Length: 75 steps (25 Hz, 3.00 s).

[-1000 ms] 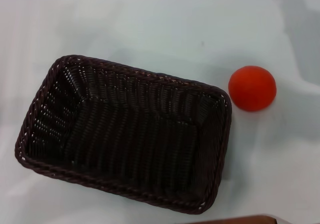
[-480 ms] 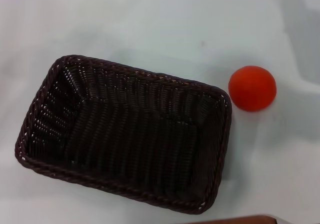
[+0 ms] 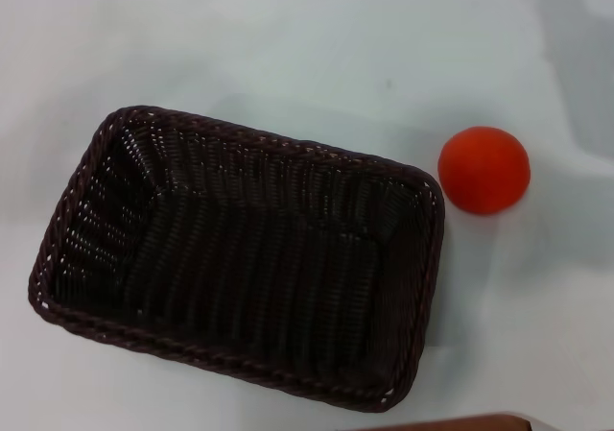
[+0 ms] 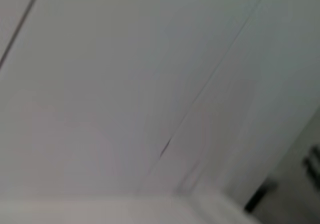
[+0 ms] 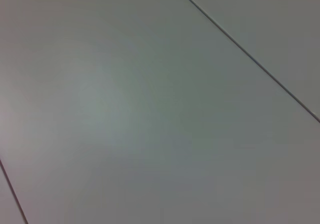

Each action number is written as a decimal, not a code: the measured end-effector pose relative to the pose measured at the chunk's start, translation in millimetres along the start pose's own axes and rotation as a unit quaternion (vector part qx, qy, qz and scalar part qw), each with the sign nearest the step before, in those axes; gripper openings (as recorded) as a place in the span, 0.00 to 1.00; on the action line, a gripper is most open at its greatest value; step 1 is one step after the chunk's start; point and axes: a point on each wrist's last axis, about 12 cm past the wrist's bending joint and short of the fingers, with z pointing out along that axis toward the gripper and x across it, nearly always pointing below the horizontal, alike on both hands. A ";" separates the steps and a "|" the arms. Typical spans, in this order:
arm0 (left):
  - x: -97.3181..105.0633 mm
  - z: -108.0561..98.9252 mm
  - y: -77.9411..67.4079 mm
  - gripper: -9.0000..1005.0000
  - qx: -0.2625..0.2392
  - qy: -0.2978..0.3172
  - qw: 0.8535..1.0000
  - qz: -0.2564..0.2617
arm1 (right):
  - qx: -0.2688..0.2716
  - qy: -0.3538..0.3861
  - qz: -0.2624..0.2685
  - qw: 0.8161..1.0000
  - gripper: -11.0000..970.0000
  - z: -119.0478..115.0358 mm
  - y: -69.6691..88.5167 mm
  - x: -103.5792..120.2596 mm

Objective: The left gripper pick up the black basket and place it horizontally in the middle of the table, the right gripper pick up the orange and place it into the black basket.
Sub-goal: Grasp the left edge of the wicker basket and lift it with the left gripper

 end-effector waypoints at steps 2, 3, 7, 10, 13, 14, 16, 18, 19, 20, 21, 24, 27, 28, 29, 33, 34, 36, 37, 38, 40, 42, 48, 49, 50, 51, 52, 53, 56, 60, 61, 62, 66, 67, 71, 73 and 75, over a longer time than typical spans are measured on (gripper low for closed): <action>-6.3 2.4 -3.7 0.81 -0.016 0.043 0.999 -0.008 | 0.000 0.000 0.000 1.000 0.85 0.9 -0.3 -0.2; -8.8 3.1 -5.9 0.81 -0.019 0.060 0.998 -0.011 | -0.001 0.000 0.001 1.000 0.85 1.2 -0.3 -0.4; -14.4 3.5 -13.2 0.81 -0.035 0.106 0.993 -0.025 | -0.003 -0.003 0.001 1.000 0.85 2.1 -0.5 -1.6; -15.0 3.2 -13.5 0.81 -0.058 0.135 0.988 -0.042 | -0.003 -0.003 0.002 1.000 0.85 2.2 -0.6 -1.6; -15.0 5.0 -14.9 0.81 -0.061 0.168 0.982 -0.057 | -0.003 -0.002 0.003 1.000 0.85 2.3 -0.7 -1.6; -14.9 6.1 -15.6 0.81 -0.060 0.177 0.981 -0.061 | -0.003 -0.002 0.004 1.000 0.85 2.3 -0.6 -1.6; -13.2 9.9 -16.9 0.81 -0.059 0.199 0.976 -0.068 | -0.004 -0.002 0.006 1.000 0.85 2.1 -0.3 -1.5; -11.0 15.5 -17.6 0.81 -0.062 0.216 0.972 -0.073 | -0.005 -0.003 0.006 1.000 0.85 1.5 0.1 -1.5; -7.9 21.9 -17.9 0.81 -0.065 0.232 0.967 -0.076 | -0.006 -0.003 0.006 1.000 0.85 1.1 0.3 -1.7; -6.5 25.8 -18.1 0.81 -0.067 0.241 0.965 -0.076 | -0.006 -0.004 0.007 1.000 0.85 0.7 0.4 -1.9; -5.8 28.3 -18.4 0.81 -0.068 0.245 0.964 -0.076 | -0.007 -0.004 0.007 1.000 0.85 0.3 0.5 -2.2; -2.9 42.6 -19.8 0.81 -0.073 0.265 0.959 -0.075 | -0.009 -0.006 0.008 1.000 0.85 -0.9 0.9 -2.8; -3.1 51.8 -21.1 0.81 -0.076 0.277 0.955 -0.071 | -0.010 -0.007 0.008 1.000 0.85 -2.1 1.6 -2.9; -3.7 54.4 -21.4 0.81 -0.078 0.280 0.954 -0.070 | -0.011 -0.007 0.008 1.000 0.85 -2.6 1.9 -3.0; -4.1 56.5 -21.4 0.81 -0.080 0.283 0.953 -0.069 | -0.012 -0.007 0.008 1.000 0.85 -3.2 2.3 -2.9; -4.3 63.9 -19.7 0.81 -0.102 0.301 0.945 -0.074 | -0.014 -0.007 0.009 1.000 0.85 -4.6 3.4 -2.5; -4.5 66.0 -19.5 0.81 -0.106 0.305 0.944 -0.074 | -0.015 -0.006 0.009 1.000 0.85 -4.9 3.8 -2.2; -4.7 71.1 -20.0 0.81 -0.113 0.315 0.940 -0.072 | -0.017 -0.005 0.009 1.000 0.85 -5.2 4.3 -1.9; -4.8 73.0 -20.4 0.81 -0.115 0.318 0.938 -0.072 | -0.017 -0.005 0.009 1.000 0.85 -5.4 4.5 -1.7; -4.9 75.5 -21.2 0.81 -0.115 0.322 0.937 -0.071 | -0.017 -0.005 0.009 1.000 0.85 -5.4 4.6 -1.7; -4.8 81.3 -23.4 0.81 -0.113 0.331 0.934 -0.067 | -0.018 -0.005 0.009 1.000 0.85 -5.4 4.8 -1.7; -4.6 85.8 -25.4 0.81 -0.112 0.339 0.932 -0.064 | -0.019 -0.005 0.009 1.000 0.85 -5.4 5.0 -1.6; -0.6 99.6 -28.6 0.81 -0.120 0.359 0.924 -0.056 | -0.029 -0.006 0.011 1.000 0.85 -4.4 7.0 -2.1; 0.2 100.9 -28.5 0.80 -0.124 0.362 0.922 -0.056 | -0.030 -0.007 0.011 0.999 0.85 -4.0 7.0 -2.5; 1.5 102.3 -28.4 0.79 -0.127 0.366 0.920 -0.056 | -0.031 -0.007 0.011 0.999 0.85 -3.7 7.0 -2.7; 2.5 103.5 -28.5 0.77 -0.130 0.369 0.919 -0.056 | -0.031 -0.008 0.011 0.999 0.85 -3.7 7.1 -2.8; 5.0 106.0 -28.9 0.76 -0.133 0.377 0.915 -0.055 | -0.031 -0.008 0.011 0.999 0.85 -3.7 7.1 -2.9; 5.7 106.6 -29.1 0.75 -0.134 0.378 0.914 -0.055 | -0.031 -0.008 0.012 0.999 0.85 -3.7 7.0 -3.1; 9.5 111.0 -30.2 0.71 -0.138 0.390 0.909 -0.050 | -0.032 -0.008 0.018 0.999 0.85 -3.7 6.9 -3.3; 12.9 115.1 -31.1 0.67 -0.141 0.394 0.907 -0.048 | -0.032 -0.007 0.022 0.999 0.85 -2.9 7.0 -2.7; 14.7 116.1 -30.9 0.65 -0.140 0.395 0.907 -0.049 | -0.032 -0.007 0.022 0.999 0.85 -2.7 7.0 -2.7; 15.1 116.2 -30.9 0.62 -0.139 0.395 0.907 -0.050 | -0.032 -0.007 0.022 0.999 0.85 -2.6 7.2 -2.8; 17.6 116.4 -31.4 0.49 -0.136 0.397 0.906 -0.052 | -0.040 -0.010 0.024 0.999 0.85 -2.5 9.2 -3.3; 17.9 116.5 -31.9 0.46 -0.134 0.397 0.906 -0.052 | -0.042 -0.010 0.025 0.999 0.85 -2.5 9.6 -3.2; 19.1 117.2 -33.8 0.30 -0.131 0.394 0.908 -0.054 | -0.046 -0.012 0.026 0.999 0.85 -3.7 10.7 -3.6; 19.6 118.1 -35.2 0.22 -0.128 0.393 0.909 -0.054 | -0.046 -0.012 0.027 0.998 0.85 -4.0 10.9 -3.6; 18.8 118.7 -36.5 0.21 -0.125 0.390 0.911 -0.055 | -0.047 -0.012 0.029 0.998 0.85 -4.1 11.0 -3.6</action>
